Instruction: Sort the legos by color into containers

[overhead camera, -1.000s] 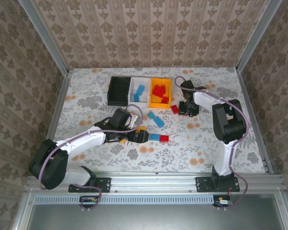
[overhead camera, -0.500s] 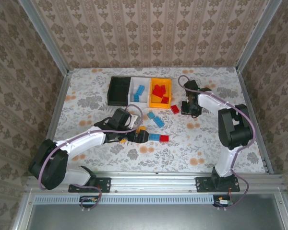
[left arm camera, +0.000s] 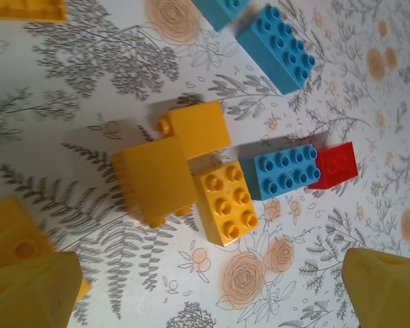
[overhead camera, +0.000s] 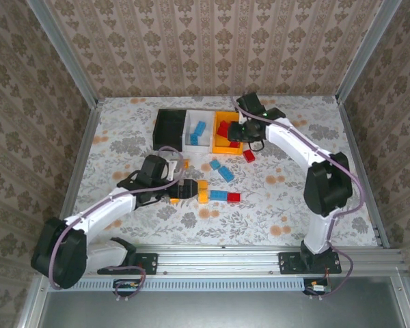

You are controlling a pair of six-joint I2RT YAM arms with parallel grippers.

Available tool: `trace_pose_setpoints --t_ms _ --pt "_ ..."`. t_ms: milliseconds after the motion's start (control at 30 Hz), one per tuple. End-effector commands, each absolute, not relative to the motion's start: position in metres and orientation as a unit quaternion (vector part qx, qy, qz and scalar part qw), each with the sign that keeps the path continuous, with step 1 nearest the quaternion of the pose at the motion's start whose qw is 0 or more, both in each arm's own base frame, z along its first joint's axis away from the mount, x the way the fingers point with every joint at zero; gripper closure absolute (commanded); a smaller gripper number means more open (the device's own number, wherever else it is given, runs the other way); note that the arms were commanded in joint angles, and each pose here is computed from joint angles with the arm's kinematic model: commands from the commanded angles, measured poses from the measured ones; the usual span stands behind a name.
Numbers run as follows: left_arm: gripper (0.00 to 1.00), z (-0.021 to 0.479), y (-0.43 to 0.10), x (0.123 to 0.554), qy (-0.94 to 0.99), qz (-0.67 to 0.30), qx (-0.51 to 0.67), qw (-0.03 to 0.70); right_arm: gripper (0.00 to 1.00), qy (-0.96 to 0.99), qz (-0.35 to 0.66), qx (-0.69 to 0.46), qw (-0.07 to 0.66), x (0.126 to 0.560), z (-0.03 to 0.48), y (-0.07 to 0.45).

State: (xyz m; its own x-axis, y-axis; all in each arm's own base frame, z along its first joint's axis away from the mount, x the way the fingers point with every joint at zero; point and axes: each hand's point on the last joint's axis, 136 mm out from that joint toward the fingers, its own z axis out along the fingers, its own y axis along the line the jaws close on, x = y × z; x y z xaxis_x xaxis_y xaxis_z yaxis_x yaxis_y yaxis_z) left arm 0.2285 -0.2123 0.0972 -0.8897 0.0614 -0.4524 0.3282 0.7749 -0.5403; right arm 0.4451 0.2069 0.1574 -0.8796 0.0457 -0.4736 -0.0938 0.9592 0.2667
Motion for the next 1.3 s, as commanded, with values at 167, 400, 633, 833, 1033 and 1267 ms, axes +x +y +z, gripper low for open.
trace_pose_setpoints --t_ms 167,400,633,833,1033,1267 --pt "0.0 0.099 -0.194 0.218 0.918 -0.327 0.082 0.208 0.39 0.97 0.123 -0.001 0.212 0.469 0.139 0.214" --pt "0.0 0.099 -0.192 0.221 0.916 -0.332 0.078 0.211 0.35 0.961 0.137 -0.048 0.234 0.441 0.164 0.212" --pt "0.0 0.1 -0.194 0.224 0.913 -0.338 0.079 0.212 0.29 0.98 0.082 -0.111 0.146 0.348 0.129 0.174" --pt "0.0 0.102 -0.199 0.226 0.91 -0.35 0.074 0.212 0.22 0.975 0.098 -0.169 0.108 0.281 0.098 0.179" --pt "0.0 0.103 -0.199 0.224 0.909 -0.352 0.07 0.211 0.21 0.963 0.112 -0.232 0.08 0.26 0.073 0.206" --pt "0.0 0.103 -0.195 0.217 0.911 -0.348 0.069 0.208 0.21 0.959 0.115 -0.254 0.052 0.262 0.044 0.232"
